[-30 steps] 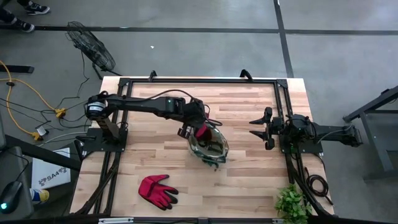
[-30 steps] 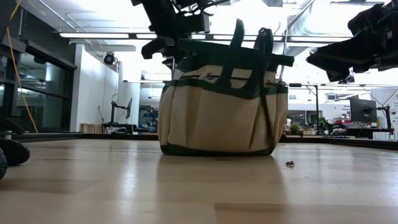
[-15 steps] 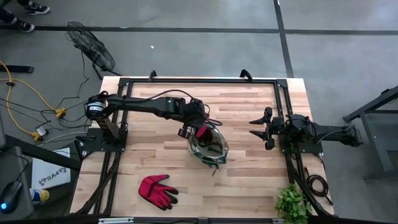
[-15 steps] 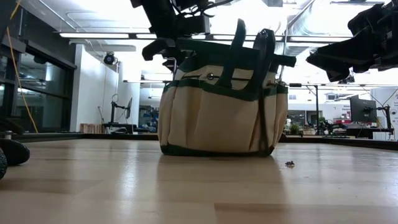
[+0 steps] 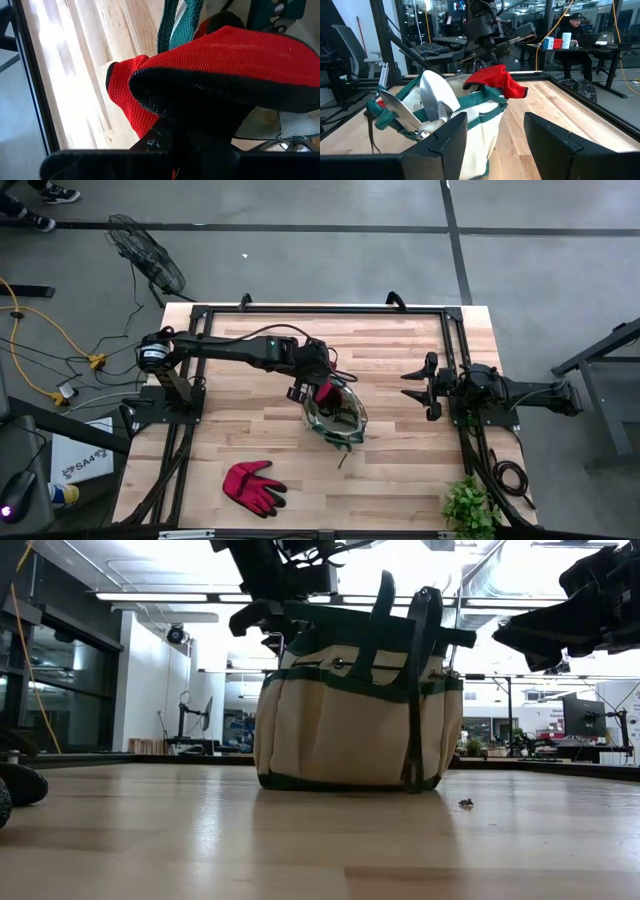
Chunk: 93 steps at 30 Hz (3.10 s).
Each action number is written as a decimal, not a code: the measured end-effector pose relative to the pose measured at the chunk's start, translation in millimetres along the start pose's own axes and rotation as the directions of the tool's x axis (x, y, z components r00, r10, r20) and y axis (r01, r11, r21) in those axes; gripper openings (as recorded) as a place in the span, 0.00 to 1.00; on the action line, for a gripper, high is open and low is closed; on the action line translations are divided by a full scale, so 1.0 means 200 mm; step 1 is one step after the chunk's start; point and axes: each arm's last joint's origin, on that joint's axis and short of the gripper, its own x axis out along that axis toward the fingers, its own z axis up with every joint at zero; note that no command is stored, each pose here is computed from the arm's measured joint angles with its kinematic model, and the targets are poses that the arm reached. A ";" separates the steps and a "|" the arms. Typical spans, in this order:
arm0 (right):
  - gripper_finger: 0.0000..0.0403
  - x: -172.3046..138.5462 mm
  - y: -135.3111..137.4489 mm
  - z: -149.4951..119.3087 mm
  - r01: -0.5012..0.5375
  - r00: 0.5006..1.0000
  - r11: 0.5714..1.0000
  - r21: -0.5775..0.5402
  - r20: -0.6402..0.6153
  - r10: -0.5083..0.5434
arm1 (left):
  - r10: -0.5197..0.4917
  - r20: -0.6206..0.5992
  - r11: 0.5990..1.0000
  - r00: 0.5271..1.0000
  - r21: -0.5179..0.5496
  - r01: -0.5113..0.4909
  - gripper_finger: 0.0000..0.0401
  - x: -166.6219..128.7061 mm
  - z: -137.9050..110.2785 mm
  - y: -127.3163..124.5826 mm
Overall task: Pick & Place Garden tools in Gardening bag
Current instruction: Put the red glove into the gardening bag
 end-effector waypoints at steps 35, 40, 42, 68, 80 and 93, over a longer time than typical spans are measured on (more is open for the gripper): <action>0.47 0.00 0.00 0.00 0.003 1.000 1.000 0.000 0.001 -0.003 | 0.019 0.029 0.971 0.999 -0.240 -0.012 0.00 -0.04 0.01 0.07; 0.47 0.00 0.00 0.00 0.003 1.000 1.000 0.000 0.001 -0.003 | 0.002 0.037 0.962 0.999 -0.273 0.008 0.00 -0.04 0.01 0.07; 0.47 0.00 0.00 0.00 0.003 1.000 1.000 0.000 0.001 -0.003 | 0.002 0.037 0.957 0.999 -0.290 0.009 0.00 -0.04 0.01 0.07; 0.47 0.04 -0.03 0.12 0.223 0.970 0.804 0.551 -0.039 -0.242 | 0.001 0.038 0.935 0.999 -0.354 0.013 0.00 -0.04 0.01 0.07; 0.47 0.30 -0.03 0.22 0.359 0.920 0.814 0.456 -0.318 -0.228 | 0.001 0.039 0.930 0.999 -0.368 0.013 0.00 -0.04 0.01 0.07; 0.47 0.62 -0.03 0.38 0.370 0.825 0.874 0.314 -0.545 -0.153 | 0.001 0.039 0.921 0.999 -0.390 0.014 0.00 -0.04 0.02 0.07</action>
